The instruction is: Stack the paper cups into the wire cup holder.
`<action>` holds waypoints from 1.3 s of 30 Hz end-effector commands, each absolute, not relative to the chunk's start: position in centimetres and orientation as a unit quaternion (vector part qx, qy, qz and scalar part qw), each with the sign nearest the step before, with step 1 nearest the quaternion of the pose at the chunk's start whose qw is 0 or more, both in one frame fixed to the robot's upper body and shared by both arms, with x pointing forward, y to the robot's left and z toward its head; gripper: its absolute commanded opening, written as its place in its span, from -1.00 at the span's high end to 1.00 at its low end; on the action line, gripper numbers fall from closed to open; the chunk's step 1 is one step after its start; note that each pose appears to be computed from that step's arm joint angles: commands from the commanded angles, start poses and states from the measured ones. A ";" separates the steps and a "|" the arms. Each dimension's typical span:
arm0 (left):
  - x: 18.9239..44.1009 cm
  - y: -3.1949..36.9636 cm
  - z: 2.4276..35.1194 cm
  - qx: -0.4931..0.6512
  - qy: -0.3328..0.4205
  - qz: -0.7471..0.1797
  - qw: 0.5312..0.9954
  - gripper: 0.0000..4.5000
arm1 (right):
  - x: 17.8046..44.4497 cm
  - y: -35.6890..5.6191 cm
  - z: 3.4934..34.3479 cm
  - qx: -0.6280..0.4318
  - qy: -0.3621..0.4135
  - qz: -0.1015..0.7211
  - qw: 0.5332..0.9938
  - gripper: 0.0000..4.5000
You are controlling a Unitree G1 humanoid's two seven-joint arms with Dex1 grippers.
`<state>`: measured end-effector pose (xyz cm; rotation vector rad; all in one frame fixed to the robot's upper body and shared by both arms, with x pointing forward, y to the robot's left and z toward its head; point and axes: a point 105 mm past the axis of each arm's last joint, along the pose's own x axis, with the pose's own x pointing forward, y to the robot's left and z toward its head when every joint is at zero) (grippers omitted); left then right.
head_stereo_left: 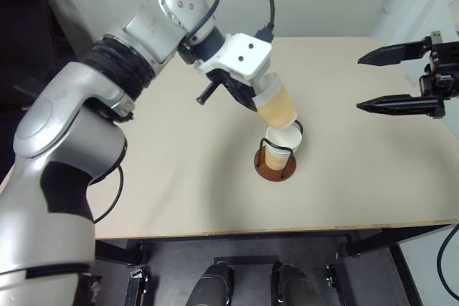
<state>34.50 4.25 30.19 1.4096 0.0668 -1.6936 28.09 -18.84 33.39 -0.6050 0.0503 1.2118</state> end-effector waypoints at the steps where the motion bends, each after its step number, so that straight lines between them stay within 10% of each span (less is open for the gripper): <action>1: 34.0 3.9 32.0 0.584 0.009 -0.680 0.443 0.98 | 27.6 -18.8 34.5 -0.299 0.004 0.554 0.777 -0.99; 39: 33.7 1.0 29.8 0.604 0.011 -0.699 0.383 0.98 | 26.5 -19.6 35.0 -0.302 0.042 0.546 0.780 -0.99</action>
